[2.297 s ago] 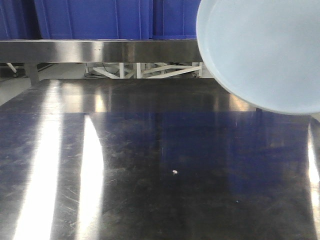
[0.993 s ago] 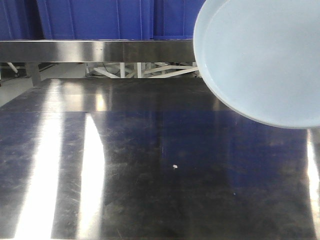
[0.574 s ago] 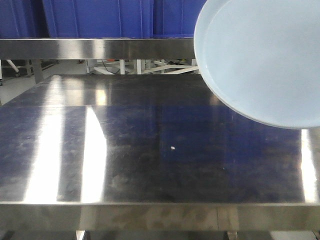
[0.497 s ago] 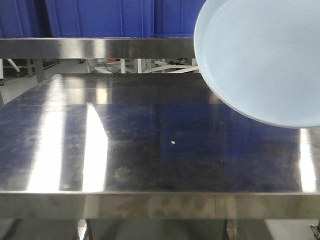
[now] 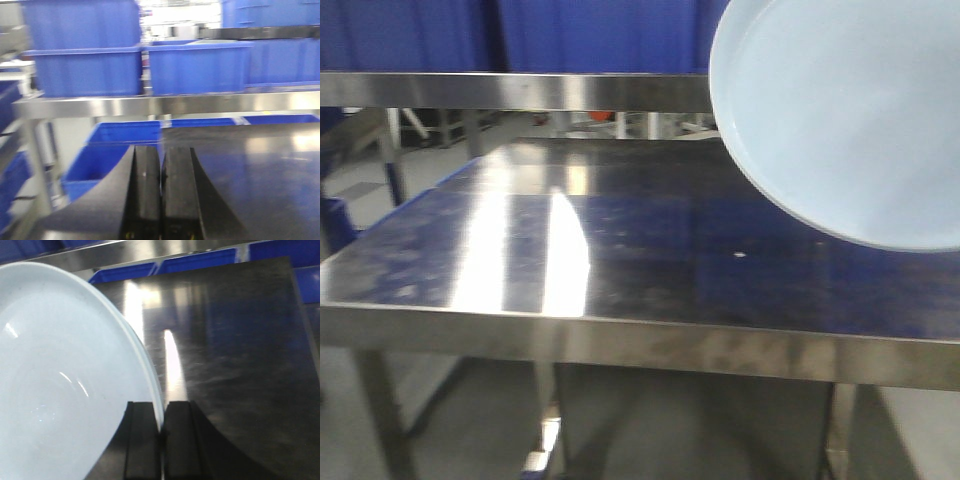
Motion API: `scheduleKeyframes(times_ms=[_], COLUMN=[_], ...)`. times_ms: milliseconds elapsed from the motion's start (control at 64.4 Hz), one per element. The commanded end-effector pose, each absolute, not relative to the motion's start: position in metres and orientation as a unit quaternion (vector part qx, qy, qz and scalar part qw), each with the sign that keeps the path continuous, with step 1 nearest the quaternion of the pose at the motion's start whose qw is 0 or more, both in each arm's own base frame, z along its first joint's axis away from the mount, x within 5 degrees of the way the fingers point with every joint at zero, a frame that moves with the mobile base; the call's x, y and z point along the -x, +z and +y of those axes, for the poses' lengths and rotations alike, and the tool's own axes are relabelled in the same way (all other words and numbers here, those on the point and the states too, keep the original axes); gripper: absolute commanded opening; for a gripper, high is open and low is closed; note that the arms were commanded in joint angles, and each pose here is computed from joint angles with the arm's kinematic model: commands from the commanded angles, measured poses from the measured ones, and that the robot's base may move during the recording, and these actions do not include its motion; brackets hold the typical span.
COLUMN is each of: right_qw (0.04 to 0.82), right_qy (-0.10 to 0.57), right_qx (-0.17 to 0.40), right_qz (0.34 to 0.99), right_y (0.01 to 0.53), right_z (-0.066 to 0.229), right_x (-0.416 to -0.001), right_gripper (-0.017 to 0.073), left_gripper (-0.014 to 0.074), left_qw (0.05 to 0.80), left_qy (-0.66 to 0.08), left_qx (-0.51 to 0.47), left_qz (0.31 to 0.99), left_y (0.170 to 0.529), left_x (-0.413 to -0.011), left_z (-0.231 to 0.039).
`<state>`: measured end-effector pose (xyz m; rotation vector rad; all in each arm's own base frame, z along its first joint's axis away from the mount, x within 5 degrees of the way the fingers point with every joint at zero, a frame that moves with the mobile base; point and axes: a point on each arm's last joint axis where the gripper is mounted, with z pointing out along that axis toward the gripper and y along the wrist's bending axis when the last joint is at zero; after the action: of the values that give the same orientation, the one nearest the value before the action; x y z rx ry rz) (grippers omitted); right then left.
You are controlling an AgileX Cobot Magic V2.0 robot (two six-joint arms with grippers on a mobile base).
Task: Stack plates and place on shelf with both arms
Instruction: 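Drive the base away from the table holding the plates in the right gripper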
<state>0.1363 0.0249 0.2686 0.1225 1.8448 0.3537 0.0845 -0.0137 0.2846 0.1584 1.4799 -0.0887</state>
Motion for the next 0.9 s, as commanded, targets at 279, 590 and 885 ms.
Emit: scheduleKeyframes(times_ms=[279, 590, 885], right_qw=[0.636, 0.636, 0.636], right_qy=[0.145, 0.145, 0.145], right_qx=[-0.061, -0.061, -0.061], right_qz=[0.756, 0.756, 0.756], right_y=[0.2863, 0.2863, 0.2863], right_z=[0.0212, 0.0212, 0.0212], right_x=[-0.1398, -0.1398, -0.1398], right_gripper=[0.003, 0.003, 0.003], left_gripper=[0.0083, 0.0083, 0.0083], left_qw=[0.772, 0.772, 0.772], left_qy=[-0.043, -0.043, -0.043], left_qx=[-0.063, -0.063, -0.063], left_qz=[0.631, 0.631, 0.631], left_y=[0.3038, 0.3038, 0.3038], left_x=[-0.0837, -0.0837, -0.0837], left_z=[-0.013, -0.013, -0.013])
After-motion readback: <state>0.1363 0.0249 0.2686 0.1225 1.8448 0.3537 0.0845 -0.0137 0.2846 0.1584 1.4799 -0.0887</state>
